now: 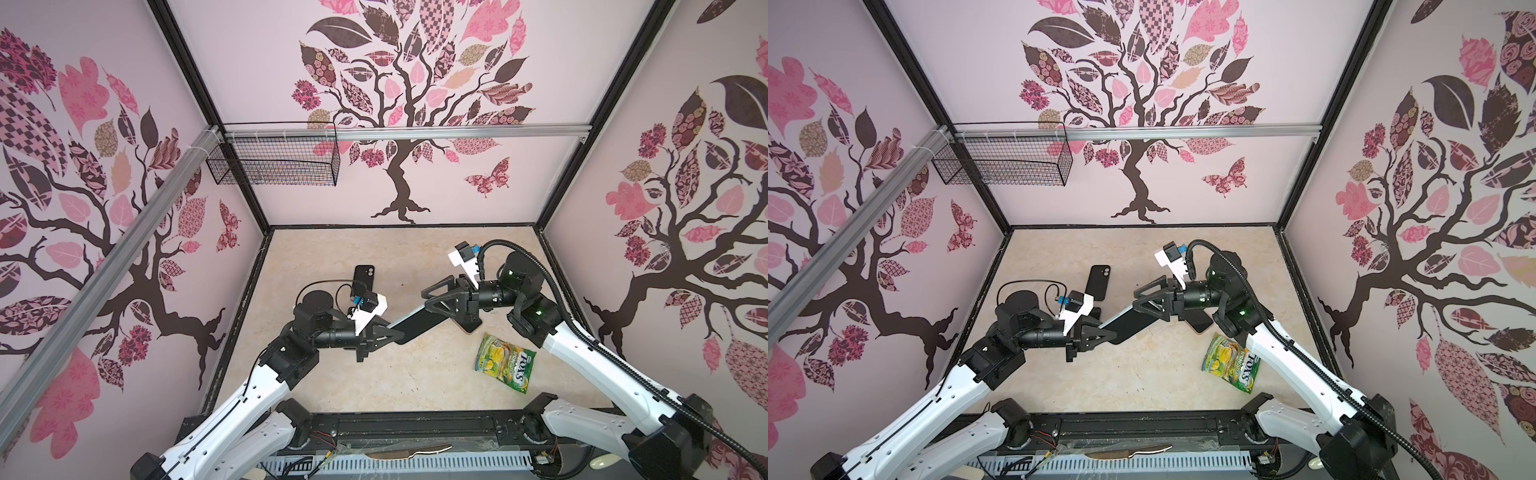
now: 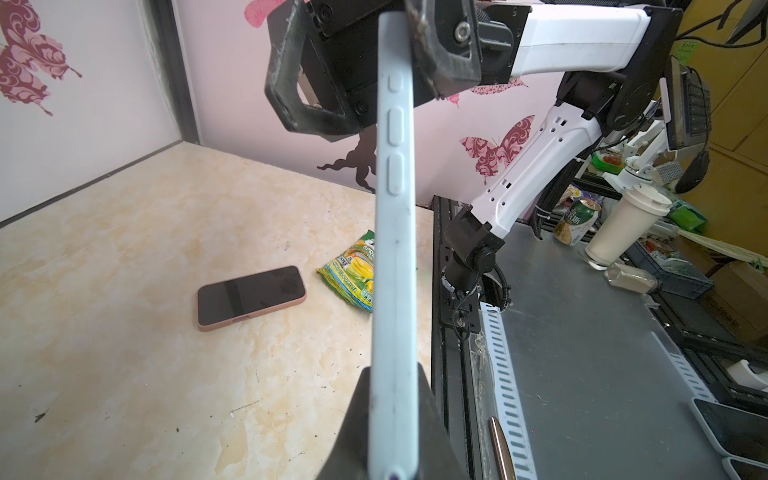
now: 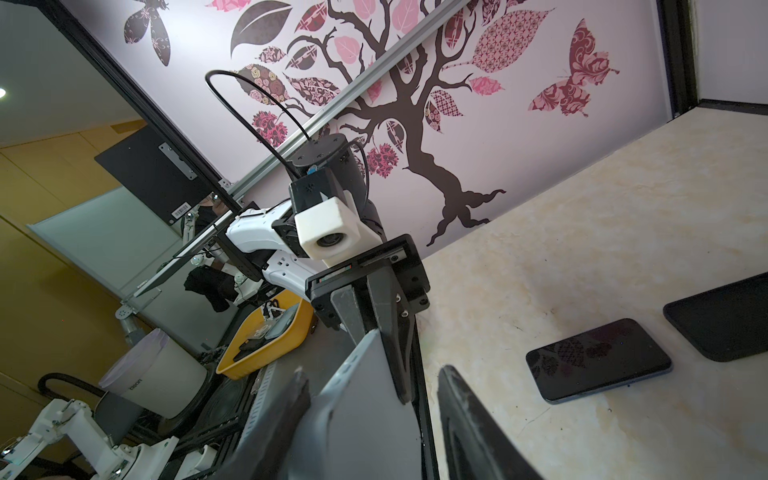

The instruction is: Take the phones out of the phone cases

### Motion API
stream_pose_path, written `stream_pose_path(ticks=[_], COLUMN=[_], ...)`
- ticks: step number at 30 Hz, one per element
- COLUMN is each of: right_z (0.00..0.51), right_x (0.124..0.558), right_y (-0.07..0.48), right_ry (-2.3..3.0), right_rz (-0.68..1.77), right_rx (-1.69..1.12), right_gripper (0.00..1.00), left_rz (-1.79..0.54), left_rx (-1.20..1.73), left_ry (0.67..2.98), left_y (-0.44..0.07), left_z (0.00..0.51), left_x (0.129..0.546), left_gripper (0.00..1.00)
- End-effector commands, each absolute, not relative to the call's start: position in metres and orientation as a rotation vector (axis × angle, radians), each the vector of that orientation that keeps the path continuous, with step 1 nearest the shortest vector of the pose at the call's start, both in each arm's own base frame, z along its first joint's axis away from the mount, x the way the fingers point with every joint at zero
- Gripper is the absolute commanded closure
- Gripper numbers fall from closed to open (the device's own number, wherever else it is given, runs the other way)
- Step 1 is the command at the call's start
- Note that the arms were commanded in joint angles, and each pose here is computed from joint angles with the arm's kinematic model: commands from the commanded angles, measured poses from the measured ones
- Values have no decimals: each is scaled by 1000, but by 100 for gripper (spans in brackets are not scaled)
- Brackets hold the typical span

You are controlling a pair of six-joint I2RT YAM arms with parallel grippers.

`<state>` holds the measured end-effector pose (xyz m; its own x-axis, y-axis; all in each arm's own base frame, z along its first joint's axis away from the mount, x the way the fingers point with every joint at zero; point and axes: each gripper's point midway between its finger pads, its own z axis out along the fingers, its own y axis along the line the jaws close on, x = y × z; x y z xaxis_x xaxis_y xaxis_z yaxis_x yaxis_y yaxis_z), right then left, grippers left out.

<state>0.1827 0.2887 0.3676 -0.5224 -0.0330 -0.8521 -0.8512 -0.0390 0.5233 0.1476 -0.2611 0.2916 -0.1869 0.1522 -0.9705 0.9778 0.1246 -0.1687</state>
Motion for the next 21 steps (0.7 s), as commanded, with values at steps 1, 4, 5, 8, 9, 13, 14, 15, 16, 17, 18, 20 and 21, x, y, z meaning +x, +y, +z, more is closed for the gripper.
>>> stream_pose_path(ticks=[1, 4, 5, 8, 9, 13, 14, 15, 16, 17, 18, 20, 21], right_z=[375, 372, 371, 370, 370, 369, 369, 370, 370, 370, 370, 370, 369], right_x=[180, 180, 181, 181, 181, 180, 180, 180, 179, 179, 179, 179, 179], right_y=[292, 292, 292, 292, 292, 292, 292, 292, 292, 292, 292, 292, 292], right_ry=[1564, 1573, 1576, 1578, 1577, 1579, 1576, 1574, 1572, 1571, 1574, 1574, 1576], right_rz=[1648, 1650, 1650, 1652, 1650, 1653, 1653, 1654, 1654, 1655, 1656, 1655, 1657], right_rx=[-978, -974, -971, -970, -970, -972, -975, -976, -978, -979, -978, -978, -977], right_gripper=[48, 51, 52, 52, 51, 49, 49, 49, 49, 49, 49, 50, 51], left_rz=[-1164, -1165, -1164, -1167, -1168, -1178, -1179, -1179, -1181, -1185, -1186, -1190, -1192], left_rx=[1164, 1163, 1162, 1156, 1152, 1137, 1133, 1125, 1120, 1117, 1111, 1109, 1108], left_ry=[1399, 1398, 1398, 1398, 1395, 1387, 1389, 1386, 1387, 1385, 1383, 1385, 1384], left_y=[-264, -264, -264, -264, -264, -265, -265, -265, -265, -265, -265, -265, -265], left_z=[319, 319, 319, 319, 320, 322, 321, 323, 322, 322, 323, 322, 322], left_x=[145, 145, 146, 146, 146, 147, 147, 148, 148, 148, 148, 148, 148], left_gripper=[100, 100, 100, 100, 100, 100, 100, 100, 100, 100, 100, 100, 100])
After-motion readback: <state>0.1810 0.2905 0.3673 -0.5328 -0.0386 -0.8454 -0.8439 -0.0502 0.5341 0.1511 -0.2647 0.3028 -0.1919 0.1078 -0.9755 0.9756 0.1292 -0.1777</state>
